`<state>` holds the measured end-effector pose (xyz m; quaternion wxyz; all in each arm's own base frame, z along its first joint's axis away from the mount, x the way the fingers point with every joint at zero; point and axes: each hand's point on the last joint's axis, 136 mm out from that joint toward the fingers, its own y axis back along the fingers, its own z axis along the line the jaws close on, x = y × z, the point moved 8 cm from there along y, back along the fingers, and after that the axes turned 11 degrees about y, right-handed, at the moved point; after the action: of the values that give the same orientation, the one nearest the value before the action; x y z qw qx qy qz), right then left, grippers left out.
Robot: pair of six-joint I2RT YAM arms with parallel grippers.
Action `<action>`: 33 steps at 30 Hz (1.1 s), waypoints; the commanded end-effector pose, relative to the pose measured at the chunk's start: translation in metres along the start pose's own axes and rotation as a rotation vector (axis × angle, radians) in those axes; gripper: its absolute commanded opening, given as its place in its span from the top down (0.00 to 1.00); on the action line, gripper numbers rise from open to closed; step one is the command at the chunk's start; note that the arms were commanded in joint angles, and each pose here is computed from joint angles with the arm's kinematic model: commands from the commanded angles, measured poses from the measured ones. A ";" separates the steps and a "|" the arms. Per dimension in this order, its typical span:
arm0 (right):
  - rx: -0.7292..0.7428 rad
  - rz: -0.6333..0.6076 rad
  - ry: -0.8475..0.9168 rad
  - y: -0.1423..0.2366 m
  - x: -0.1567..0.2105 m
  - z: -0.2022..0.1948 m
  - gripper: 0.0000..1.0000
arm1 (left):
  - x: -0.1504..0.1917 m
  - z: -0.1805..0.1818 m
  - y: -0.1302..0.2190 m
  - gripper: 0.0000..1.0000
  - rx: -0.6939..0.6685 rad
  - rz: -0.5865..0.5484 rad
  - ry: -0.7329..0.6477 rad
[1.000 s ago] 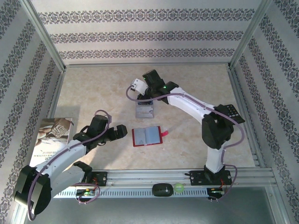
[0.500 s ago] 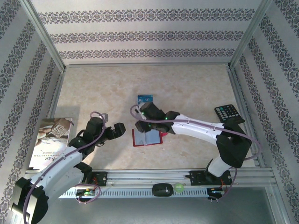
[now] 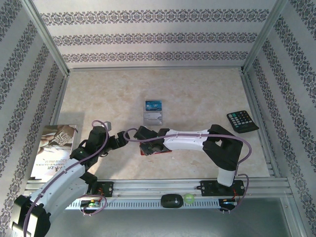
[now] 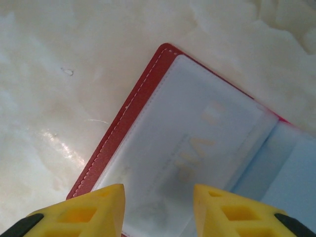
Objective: Take the credit cards out of the card holder
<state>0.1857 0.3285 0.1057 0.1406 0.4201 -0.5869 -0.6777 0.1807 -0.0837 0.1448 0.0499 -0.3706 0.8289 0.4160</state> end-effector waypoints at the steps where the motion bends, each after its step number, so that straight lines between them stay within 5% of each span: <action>1: 0.053 -0.014 0.031 0.003 -0.010 0.003 0.58 | 0.005 0.011 -0.001 0.04 -0.026 0.022 0.026; 11: 0.057 0.055 0.056 -0.015 -0.002 0.011 0.58 | 0.005 0.010 -0.001 0.06 -0.026 0.026 0.024; 17: 0.047 0.040 0.057 -0.018 -0.003 0.013 0.82 | 0.006 0.007 -0.001 0.09 0.003 0.045 0.018; 22: 0.026 -0.053 0.042 -0.008 -0.011 0.012 1.00 | 0.008 -0.001 -0.006 0.25 0.055 0.101 -0.008; 33: -0.041 -0.298 -0.173 0.022 -0.017 0.002 1.00 | 0.028 -0.017 -0.028 0.57 0.085 0.172 -0.063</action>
<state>0.1828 0.3336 0.1168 0.0570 0.4484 -0.5426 -0.7080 0.1764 -0.1132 0.1221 0.0363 -0.2790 0.8665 0.4123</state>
